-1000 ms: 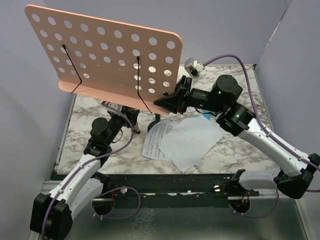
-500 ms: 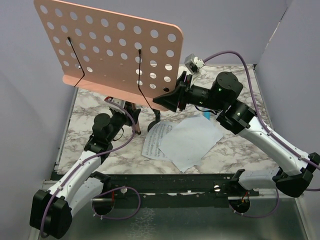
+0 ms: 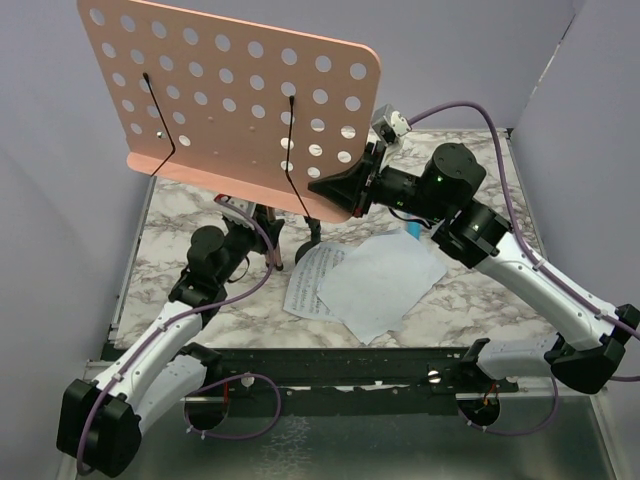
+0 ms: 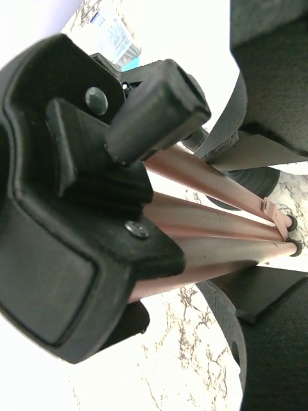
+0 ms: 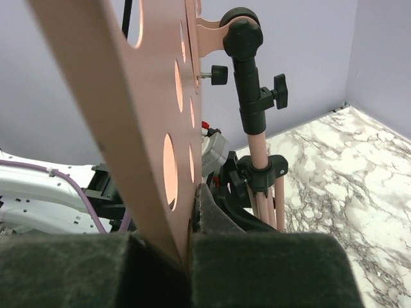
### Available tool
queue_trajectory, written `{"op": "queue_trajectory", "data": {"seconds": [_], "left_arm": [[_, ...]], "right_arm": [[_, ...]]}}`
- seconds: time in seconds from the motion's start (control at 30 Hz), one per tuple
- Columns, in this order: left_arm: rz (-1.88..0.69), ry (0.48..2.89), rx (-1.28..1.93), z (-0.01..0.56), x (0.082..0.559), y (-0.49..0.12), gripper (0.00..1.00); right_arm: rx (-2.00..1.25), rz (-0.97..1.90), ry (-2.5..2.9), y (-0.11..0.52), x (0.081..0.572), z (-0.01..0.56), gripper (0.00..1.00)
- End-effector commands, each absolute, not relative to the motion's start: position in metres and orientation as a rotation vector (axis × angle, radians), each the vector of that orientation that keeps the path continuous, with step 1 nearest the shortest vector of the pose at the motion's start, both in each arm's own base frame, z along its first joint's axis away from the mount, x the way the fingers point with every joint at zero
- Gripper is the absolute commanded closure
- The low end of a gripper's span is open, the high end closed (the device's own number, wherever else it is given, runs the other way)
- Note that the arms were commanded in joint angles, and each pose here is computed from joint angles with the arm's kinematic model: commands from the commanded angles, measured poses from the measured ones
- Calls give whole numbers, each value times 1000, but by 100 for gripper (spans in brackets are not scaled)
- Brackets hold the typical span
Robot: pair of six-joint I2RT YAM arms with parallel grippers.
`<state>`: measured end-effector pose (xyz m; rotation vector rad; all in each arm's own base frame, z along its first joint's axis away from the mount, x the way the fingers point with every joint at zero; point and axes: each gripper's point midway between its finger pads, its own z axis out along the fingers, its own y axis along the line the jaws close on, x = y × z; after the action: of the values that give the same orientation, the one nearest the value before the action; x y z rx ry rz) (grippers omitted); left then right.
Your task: Set up the instrument practice props
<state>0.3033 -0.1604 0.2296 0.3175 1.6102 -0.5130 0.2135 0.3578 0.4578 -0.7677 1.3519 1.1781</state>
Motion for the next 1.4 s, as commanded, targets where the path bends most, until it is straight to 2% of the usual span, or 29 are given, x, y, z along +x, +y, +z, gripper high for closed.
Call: {"op": "queue_trajectory", "data": {"seconds": [0.0,0.07,0.13,0.23,0.3,0.57,0.83,1.07,1.3,1.37], "left_arm": [[-633,1472,290,282,291,-173,47],[-652,1459,286,287,287,-173,28],[-665,1443,270,294,282,-171,15],[-678,1426,255,301,273,-167,4],[-677,1417,250,306,265,-162,2],[-584,1490,115,292,241,-124,2],[-630,1602,173,261,230,-134,6],[-519,1657,245,235,239,-129,11],[-354,1717,383,216,258,-125,22],[-308,1718,422,215,264,-124,22]], "right_arm": [[-739,1162,1340,354,214,466,100],[-731,1155,1340,352,214,466,100],[-722,1144,1341,350,215,466,100],[-708,1125,1347,347,217,465,100],[-703,1112,1352,346,219,462,100],[-716,1084,1359,341,218,454,100],[-755,1073,1341,338,212,451,100],[-799,1080,1329,337,204,450,100],[-833,1083,1326,337,201,448,100],[-845,1088,1323,338,198,448,100]]}}
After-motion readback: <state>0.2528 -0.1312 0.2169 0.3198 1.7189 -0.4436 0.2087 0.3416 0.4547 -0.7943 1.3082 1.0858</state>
